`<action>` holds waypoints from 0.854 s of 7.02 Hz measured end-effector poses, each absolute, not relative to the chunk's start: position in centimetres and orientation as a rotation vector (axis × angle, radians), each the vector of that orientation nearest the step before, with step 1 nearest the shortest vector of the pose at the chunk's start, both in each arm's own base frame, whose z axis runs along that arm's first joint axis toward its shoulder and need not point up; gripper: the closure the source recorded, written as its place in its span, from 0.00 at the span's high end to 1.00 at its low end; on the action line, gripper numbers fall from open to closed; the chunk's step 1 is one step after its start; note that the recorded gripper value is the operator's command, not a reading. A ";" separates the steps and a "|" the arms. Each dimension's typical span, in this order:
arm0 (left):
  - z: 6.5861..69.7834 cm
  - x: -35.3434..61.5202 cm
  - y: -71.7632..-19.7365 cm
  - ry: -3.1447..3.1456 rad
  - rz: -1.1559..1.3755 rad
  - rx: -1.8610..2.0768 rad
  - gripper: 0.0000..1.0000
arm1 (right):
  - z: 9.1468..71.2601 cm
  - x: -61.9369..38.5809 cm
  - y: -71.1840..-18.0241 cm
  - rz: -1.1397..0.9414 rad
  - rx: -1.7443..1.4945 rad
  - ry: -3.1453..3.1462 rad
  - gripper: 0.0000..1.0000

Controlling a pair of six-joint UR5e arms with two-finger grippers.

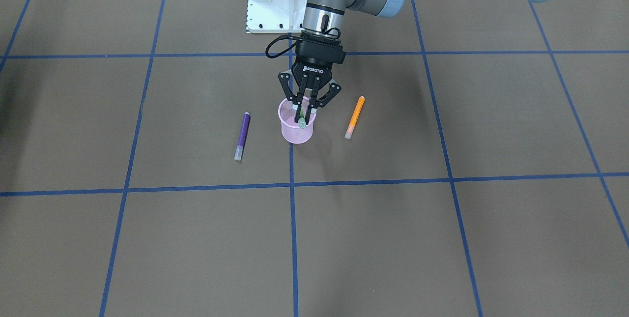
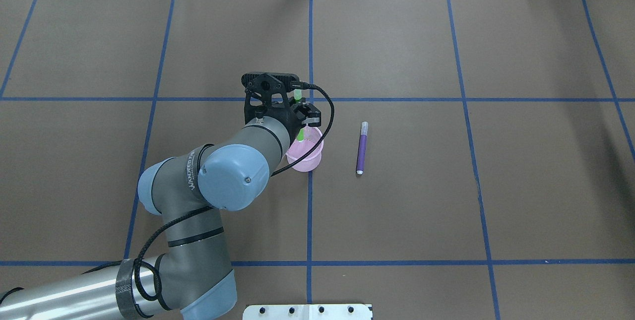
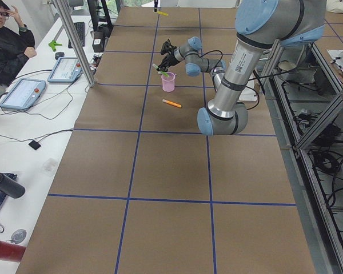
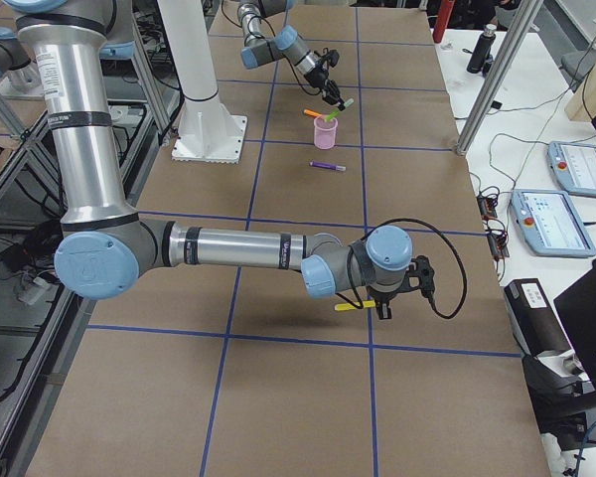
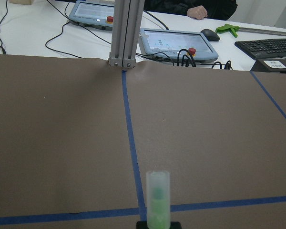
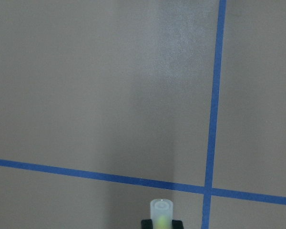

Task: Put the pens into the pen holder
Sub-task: 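Carry the green marker over the pink cup with the left gripper, then release the green marker into the cup and raise the left gripper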

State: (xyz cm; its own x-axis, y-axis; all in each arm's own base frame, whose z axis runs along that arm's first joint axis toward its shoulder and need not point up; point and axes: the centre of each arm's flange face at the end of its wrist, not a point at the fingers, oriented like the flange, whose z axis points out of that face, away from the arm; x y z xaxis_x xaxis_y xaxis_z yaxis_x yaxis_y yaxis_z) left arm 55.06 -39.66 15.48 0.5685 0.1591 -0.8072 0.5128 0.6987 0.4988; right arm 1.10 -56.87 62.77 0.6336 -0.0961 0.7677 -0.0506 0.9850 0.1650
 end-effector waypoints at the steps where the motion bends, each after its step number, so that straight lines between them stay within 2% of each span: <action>1: 15.7 55.7 -39.0 0.966 -0.222 0.790 0.03 | 62.8 1.2 -56.9 -0.024 0.178 -0.885 0.00; 2: 15.8 56.1 -38.8 0.965 -0.216 0.787 0.53 | 62.6 1.4 -57.0 -0.022 0.183 -0.886 0.00; 3: 15.6 56.2 -38.6 0.968 -0.215 0.785 0.96 | 62.1 1.7 -57.2 -0.022 0.194 -0.888 0.00; 4: 15.5 56.3 -38.6 0.970 -0.213 0.786 0.99 | 61.1 1.9 -57.5 -0.027 0.212 -0.893 0.00; 6: 14.8 55.9 -38.4 0.990 -0.188 0.800 0.99 | 57.9 2.1 -58.0 -0.024 0.261 -0.908 0.00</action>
State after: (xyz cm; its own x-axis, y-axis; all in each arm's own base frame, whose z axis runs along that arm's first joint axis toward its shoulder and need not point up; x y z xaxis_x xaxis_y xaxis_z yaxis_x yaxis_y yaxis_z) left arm 55.86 -38.42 14.77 0.5586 0.2042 -0.8039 0.4845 0.7063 0.5161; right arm 2.06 -58.04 57.92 0.6174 -0.1307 0.7757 -0.0889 0.9682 0.2339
